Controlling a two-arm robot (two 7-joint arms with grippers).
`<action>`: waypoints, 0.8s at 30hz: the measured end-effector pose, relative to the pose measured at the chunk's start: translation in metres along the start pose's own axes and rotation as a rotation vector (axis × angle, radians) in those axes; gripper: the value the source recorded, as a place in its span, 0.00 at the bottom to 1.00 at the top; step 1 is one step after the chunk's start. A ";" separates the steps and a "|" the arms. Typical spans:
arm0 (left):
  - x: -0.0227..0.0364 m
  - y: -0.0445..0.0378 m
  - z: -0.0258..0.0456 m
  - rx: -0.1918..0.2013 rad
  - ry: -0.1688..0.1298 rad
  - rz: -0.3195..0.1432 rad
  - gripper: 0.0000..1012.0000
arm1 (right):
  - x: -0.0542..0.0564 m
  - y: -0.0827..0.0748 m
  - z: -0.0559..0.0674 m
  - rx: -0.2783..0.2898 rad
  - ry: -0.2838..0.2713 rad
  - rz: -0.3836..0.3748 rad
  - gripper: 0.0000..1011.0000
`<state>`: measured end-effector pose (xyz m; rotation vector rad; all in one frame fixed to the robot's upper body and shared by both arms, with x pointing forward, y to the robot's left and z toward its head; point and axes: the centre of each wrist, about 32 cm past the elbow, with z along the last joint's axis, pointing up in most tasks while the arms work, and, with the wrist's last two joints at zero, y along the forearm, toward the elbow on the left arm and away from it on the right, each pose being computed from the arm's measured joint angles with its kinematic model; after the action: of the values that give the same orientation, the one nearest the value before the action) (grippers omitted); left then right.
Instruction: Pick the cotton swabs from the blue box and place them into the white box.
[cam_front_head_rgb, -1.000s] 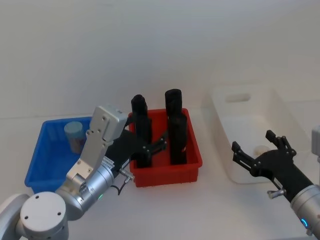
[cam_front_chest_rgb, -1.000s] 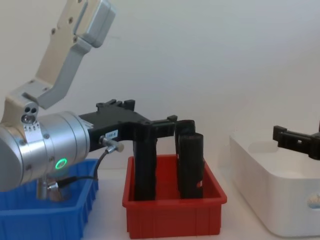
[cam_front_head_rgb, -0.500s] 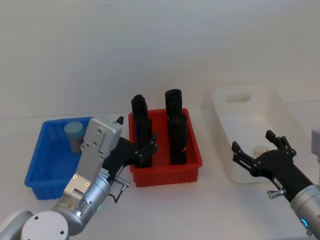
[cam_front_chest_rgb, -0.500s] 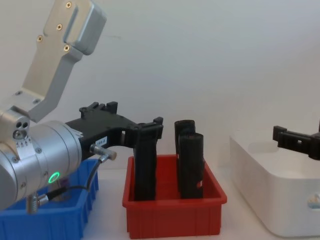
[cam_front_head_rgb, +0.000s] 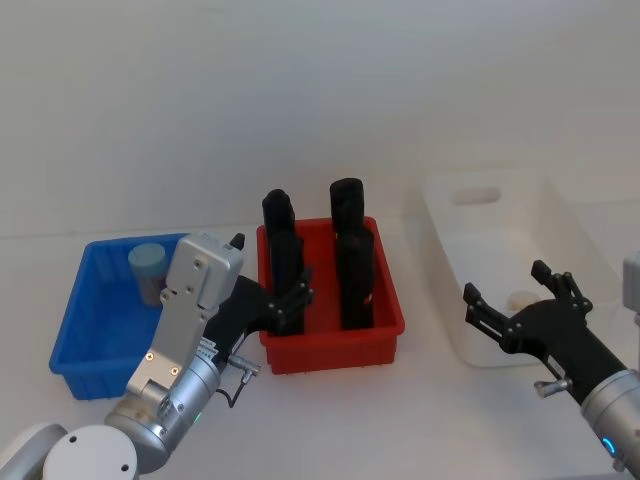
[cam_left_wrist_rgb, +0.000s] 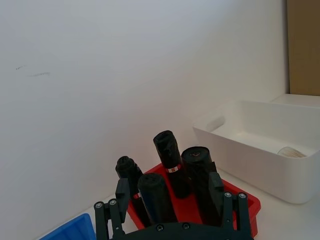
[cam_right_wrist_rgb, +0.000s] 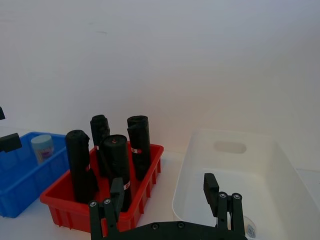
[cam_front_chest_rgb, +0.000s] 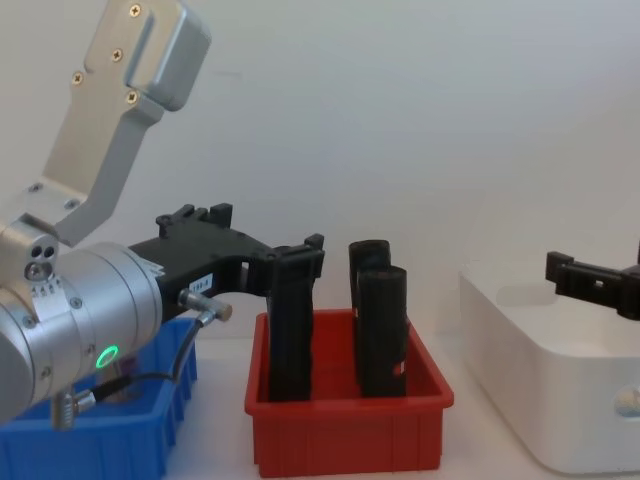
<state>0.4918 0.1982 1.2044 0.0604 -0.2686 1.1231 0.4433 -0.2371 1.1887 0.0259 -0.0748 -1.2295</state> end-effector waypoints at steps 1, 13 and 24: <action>0.0001 0.0000 0.0000 0.000 0.000 0.000 0.99 | 0.000 0.000 0.000 0.000 0.000 0.000 0.99; 0.0003 -0.0001 0.0000 0.001 0.001 0.001 0.99 | 0.000 0.000 -0.001 -0.002 -0.001 0.002 0.99; 0.0003 -0.0001 0.0000 0.001 0.001 0.000 0.99 | 0.005 0.007 -0.007 -0.015 -0.013 0.027 0.99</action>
<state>0.4920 0.1984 1.2044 0.0611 -0.2675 1.1238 0.4521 -0.2392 1.1819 0.0035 -0.0772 -1.2029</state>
